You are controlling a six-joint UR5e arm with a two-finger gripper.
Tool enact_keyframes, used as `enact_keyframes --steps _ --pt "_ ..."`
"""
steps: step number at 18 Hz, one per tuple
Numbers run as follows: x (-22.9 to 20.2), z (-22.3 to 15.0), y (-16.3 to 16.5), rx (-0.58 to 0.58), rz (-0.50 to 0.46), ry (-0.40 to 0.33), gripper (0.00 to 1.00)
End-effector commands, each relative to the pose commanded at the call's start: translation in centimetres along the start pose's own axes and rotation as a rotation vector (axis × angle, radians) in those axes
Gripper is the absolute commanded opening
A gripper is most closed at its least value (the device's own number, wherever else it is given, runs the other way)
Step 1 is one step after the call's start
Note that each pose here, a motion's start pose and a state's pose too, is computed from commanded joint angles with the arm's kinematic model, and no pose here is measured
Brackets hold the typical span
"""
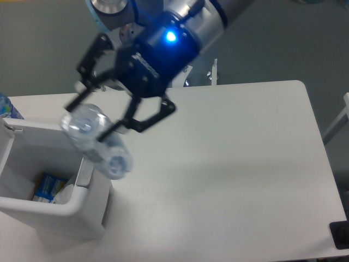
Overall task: Place the trash in the trash can
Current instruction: 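Lift the bottle and carry it over the trash bin, then lower the bottle into the bin and open the gripper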
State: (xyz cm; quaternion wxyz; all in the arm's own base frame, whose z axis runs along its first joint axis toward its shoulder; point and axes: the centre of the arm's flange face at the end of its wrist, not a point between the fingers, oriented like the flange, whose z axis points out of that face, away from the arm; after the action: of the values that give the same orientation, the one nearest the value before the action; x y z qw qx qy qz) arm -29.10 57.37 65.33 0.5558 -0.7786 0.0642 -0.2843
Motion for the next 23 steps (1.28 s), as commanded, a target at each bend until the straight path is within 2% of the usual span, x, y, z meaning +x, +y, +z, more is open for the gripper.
enact_keyframes --steps 7,12,17,22,23 --pt "0.7 5.0 2.6 -0.042 -0.014 0.075 0.40" --pt "0.6 7.7 6.4 -0.055 0.054 0.110 0.40" --pt "-0.3 9.1 9.5 -0.079 0.005 0.128 0.43" --pt "-1.8 9.9 11.8 -0.096 -0.035 0.130 0.59" --pt "-2.8 10.3 12.6 -0.102 -0.042 0.132 0.67"
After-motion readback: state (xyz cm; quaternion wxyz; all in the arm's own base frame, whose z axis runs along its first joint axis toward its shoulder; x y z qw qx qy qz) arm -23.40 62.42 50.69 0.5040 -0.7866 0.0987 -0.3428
